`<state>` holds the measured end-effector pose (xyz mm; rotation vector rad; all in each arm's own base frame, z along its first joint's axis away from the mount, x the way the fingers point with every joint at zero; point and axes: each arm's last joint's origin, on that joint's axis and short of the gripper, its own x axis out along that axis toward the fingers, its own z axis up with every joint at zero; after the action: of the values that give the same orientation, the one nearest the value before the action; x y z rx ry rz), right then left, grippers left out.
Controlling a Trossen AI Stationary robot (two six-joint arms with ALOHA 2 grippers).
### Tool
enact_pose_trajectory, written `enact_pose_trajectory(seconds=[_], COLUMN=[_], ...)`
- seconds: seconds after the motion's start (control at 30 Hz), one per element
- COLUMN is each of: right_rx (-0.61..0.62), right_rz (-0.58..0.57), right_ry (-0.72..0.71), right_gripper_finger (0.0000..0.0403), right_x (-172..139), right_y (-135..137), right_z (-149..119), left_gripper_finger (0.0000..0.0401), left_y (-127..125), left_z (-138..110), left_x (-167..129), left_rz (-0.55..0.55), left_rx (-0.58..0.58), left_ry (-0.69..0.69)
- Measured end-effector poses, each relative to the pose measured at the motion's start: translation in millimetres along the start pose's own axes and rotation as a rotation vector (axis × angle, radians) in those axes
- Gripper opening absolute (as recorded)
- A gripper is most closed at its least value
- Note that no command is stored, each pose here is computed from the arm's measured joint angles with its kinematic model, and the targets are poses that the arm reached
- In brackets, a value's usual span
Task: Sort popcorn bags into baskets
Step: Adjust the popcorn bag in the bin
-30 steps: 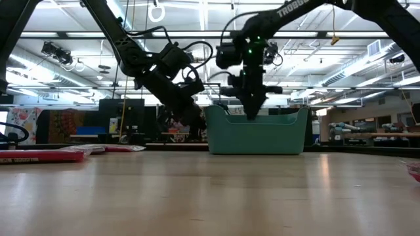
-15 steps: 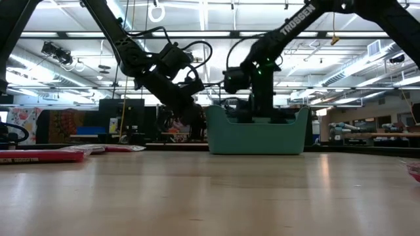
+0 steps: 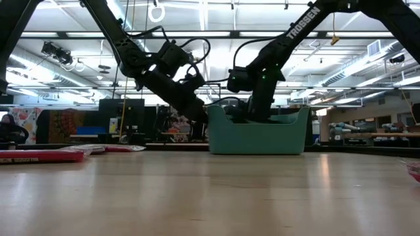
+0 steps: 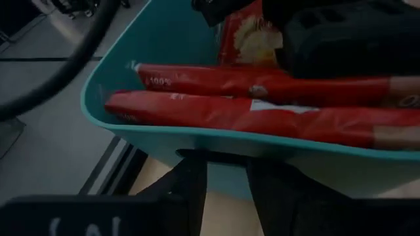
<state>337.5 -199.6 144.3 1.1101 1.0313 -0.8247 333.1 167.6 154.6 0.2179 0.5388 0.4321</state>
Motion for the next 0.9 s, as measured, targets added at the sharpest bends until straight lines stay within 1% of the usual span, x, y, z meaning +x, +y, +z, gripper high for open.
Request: enact_pose_trajectory(seconds=[0.07, 0.17, 0.23, 0.3, 0.37, 0.43, 0.5, 0.67, 0.77, 0.9], right_rx=[-0.007, -0.013, -0.018, -0.037, -0.057, -0.064, -0.055, -0.043, -0.047, -0.055], right_rz=[0.056, 0.065, 0.024, -0.046, -0.112, -0.154, -0.177, -0.18, -0.233, -0.245], right_ry=[-0.008, -0.017, -0.015, -0.022, -0.052, -0.095, -0.109, -0.113, -0.118, -0.128], right_gripper_finger=[0.0298, 0.0299, 0.0298, 0.0295, 0.0292, 0.0291, 0.0291, 0.0291, 0.029, 0.029], right_x=[1, -3, -9, -18, -26, -30, -29, -19, -16, -23], right_y=[5, 11, 14, 17, 19, 19, 15, 5, 0, 0], right_z=[2, 5, 7, 9, 12, 15, 16, 12, 9, 9], left_gripper_finger=[0.0109, 0.0099, 0.0094, 0.0091, 0.0089, 0.0089, 0.0089, 0.0089, 0.0089, 0.0089], left_y=[0, 0, 1, 1, 0, 0, 0, -1, 0, -2], left_z=[0, -1, -1, -1, -1, -1, -1, -2, -2, -7], left_x=[0, 0, 0, 0, 1, 1, 1, 1, 1, 1], left_rz=[0.0, 0.006, 0.014, 0.011, 0.004, -0.001, -0.001, -0.002, -0.001, -0.01], left_rx=[0.0, 0.001, 0.001, 0.001, 0.002, 0.002, 0.002, 0.004, 0.008, 0.046], left_ry=[0.003, 0.011, 0.015, 0.014, 0.014, 0.014, 0.016, 0.031, 0.035, 0.066])
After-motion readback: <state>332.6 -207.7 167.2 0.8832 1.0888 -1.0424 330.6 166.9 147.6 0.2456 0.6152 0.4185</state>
